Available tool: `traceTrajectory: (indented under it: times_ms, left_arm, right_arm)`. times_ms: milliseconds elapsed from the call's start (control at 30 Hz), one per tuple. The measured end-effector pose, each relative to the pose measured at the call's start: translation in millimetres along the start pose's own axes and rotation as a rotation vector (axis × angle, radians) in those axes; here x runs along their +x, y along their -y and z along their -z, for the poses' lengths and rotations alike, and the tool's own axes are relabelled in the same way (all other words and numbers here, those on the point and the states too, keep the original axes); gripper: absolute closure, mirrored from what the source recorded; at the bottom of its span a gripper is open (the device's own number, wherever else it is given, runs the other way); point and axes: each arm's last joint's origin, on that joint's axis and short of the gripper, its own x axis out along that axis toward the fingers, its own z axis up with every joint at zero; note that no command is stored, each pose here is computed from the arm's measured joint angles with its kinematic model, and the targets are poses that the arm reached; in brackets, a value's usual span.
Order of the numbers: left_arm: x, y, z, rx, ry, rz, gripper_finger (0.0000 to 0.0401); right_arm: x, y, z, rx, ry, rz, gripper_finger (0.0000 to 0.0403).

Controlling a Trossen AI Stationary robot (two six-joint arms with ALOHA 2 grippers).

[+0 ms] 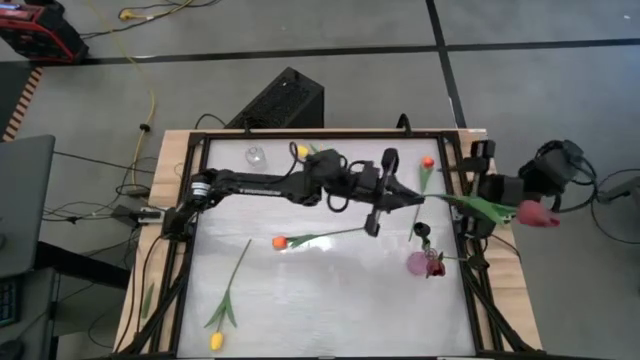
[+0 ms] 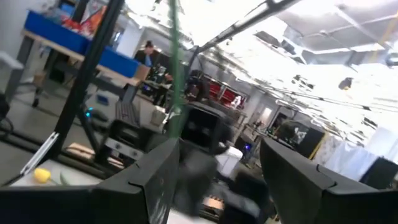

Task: Sort flowers into vase by color
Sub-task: Put the dark red flower into the pink vase

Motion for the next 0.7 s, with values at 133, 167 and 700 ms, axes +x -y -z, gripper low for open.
traceTrajectory:
  times_ms: [133, 167, 700]
  left_arm:
    - [0, -9, 6, -0.017, -0.03, -0.015, 0.0401]
    - [0, -11, 6, -0.016, -0.032, -0.019, 0.0401]
    - [-2, -16, 7, 0.02, -0.06, -0.027, 0.0374]
  right_arm:
    - [13, -8, 2, -0.033, 0.001, -0.038, 0.0155]
    - [13, -10, 3, -0.038, -0.003, -0.046, 0.0155]
    - [16, 0, 2, 0.026, 0.017, 0.032, 0.0379]
